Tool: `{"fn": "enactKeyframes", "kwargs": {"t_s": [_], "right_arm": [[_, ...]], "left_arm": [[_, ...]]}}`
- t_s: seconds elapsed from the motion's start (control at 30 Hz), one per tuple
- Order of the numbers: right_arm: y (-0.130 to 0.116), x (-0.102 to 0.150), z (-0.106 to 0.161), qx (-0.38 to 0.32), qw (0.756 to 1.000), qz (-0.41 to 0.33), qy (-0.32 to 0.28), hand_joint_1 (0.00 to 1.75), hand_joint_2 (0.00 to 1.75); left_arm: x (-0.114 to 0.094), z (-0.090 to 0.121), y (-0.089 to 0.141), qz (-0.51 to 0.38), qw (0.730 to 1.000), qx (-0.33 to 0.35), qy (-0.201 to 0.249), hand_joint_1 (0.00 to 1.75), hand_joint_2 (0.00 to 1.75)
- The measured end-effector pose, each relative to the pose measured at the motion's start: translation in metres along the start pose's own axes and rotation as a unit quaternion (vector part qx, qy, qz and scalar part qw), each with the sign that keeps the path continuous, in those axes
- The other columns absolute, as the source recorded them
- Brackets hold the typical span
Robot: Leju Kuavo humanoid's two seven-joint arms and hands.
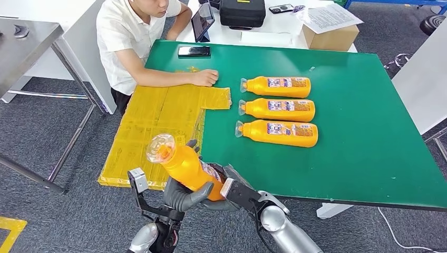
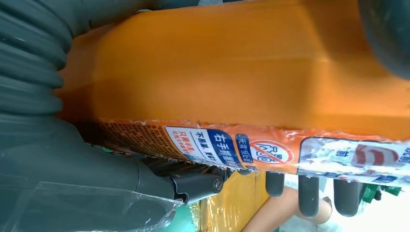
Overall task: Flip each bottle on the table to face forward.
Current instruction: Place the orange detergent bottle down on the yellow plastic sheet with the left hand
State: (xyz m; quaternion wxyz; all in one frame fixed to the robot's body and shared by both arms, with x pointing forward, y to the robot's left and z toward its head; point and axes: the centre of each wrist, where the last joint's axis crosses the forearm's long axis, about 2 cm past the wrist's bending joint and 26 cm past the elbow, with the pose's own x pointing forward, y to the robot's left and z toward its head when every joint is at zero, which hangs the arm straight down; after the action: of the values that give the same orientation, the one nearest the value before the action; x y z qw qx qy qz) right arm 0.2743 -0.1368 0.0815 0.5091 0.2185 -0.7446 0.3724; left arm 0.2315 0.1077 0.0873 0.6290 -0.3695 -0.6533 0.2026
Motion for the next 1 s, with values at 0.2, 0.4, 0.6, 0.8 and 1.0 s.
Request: {"fn": "enactKeyframes", "kwargs": {"t_s": [0.2, 0.4, 0.6, 0.8, 1.0], "right_arm": [[0.001, -0.002, -0.001, 0.008, 1.000, 0.000, 0.003, 1.75, 1.75], [0.003, -0.004, -0.005, 0.016, 1.000, -0.002, 0.003, 0.72, 1.75], [0.011, -0.005, -0.005, 0.018, 1.000, -0.002, 0.002, 0.00, 1.75], [0.028, -0.007, 0.002, -0.017, 1.000, -0.014, -0.018, 0.00, 1.75], [0.069, -0.003, 0.025, -0.099, 0.993, -0.050, -0.033, 0.00, 1.75]], "left_arm": [[0.000, 0.000, 0.002, 0.007, 1.000, 0.010, -0.001, 0.00, 1.75], [0.001, -0.001, 0.004, 0.038, 0.999, 0.012, -0.006, 1.75, 1.75], [0.007, -0.003, 0.008, 0.049, 0.999, 0.009, -0.020, 1.75, 1.75], [0.014, -0.006, 0.009, 0.032, 0.999, 0.001, -0.041, 1.75, 1.75], [0.033, -0.006, 0.022, 0.005, 0.996, 0.041, -0.073, 1.75, 1.75]]}}
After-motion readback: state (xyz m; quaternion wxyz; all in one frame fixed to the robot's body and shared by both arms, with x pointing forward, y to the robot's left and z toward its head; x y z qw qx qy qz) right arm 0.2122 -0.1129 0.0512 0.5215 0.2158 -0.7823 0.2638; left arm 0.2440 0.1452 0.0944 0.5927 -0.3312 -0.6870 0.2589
